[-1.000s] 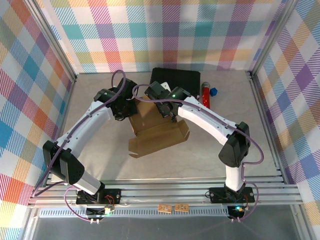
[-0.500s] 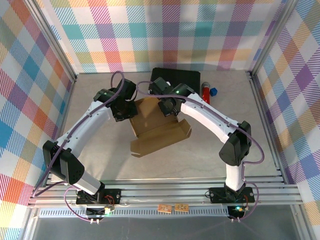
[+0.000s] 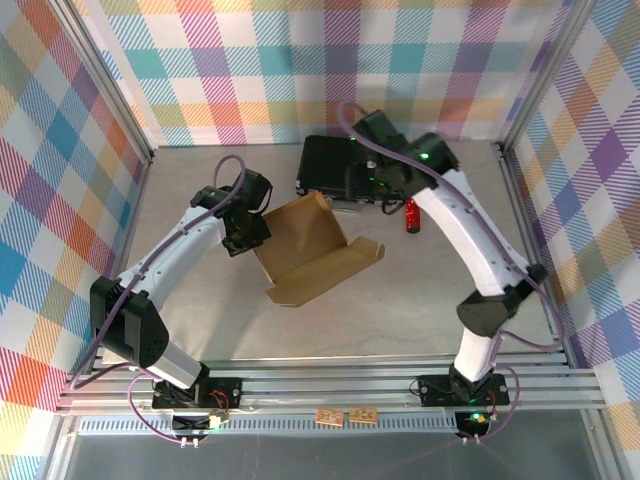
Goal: Fold the paper box
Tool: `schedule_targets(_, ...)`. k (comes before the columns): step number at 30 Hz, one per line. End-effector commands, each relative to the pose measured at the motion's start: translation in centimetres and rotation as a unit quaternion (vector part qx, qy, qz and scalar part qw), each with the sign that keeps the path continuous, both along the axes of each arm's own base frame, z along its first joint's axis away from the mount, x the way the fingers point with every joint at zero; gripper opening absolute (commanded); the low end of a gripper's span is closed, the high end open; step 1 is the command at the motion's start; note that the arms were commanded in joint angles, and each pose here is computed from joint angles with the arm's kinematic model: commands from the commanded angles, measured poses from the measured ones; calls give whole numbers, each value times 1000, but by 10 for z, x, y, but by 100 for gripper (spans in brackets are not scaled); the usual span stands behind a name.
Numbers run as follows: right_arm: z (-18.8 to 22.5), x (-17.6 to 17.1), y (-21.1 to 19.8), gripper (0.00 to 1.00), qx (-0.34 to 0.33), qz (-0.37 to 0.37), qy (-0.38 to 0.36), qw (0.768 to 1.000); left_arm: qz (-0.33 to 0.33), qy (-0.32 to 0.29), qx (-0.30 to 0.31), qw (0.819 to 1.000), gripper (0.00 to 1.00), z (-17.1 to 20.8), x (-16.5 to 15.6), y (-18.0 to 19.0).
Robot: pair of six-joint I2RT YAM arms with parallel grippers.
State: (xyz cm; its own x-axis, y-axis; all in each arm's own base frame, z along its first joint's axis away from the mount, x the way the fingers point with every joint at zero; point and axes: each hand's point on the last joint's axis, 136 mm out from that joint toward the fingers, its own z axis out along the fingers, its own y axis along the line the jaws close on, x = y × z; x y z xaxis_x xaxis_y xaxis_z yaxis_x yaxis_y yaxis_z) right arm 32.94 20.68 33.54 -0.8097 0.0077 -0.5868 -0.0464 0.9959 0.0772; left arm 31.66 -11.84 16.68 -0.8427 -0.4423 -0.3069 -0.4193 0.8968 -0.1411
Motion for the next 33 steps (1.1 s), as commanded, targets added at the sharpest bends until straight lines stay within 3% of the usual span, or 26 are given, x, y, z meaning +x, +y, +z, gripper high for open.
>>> schedule_targets(1,11,-46,-21,68,97,-75,36,992,55,-21,-13,998,0,2,3,9)
schedule_targets(6,-25,-93,-3,66,206,-128,129,962,92,-19,-26,995,0,-7,2,12)
schedule_targets(13,-67,-113,55,67,212,-102,195,952,107,-12,-42,993,0,-14,3,8)
schedule_targets(18,-88,-109,71,59,197,-94,197,956,110,-15,-53,992,0,-13,6,4)
schedule_targets(24,-101,-86,74,31,133,-72,167,974,109,-18,-73,991,0,-12,4,-1)
schedule_targets(26,-102,-79,70,13,105,-65,148,981,106,-16,-89,990,0,-12,3,-6)
schedule_targets(28,-103,-72,64,0,66,-50,131,988,101,-14,-114,988,23,-10,2,-14)
schedule_targets(30,-102,-66,59,0,23,-26,119,992,94,-11,-129,987,49,-6,-3,-21)
schedule_targets(33,-96,-59,51,0,-36,20,99,994,81,-9,-145,986,65,9,-16,-32)
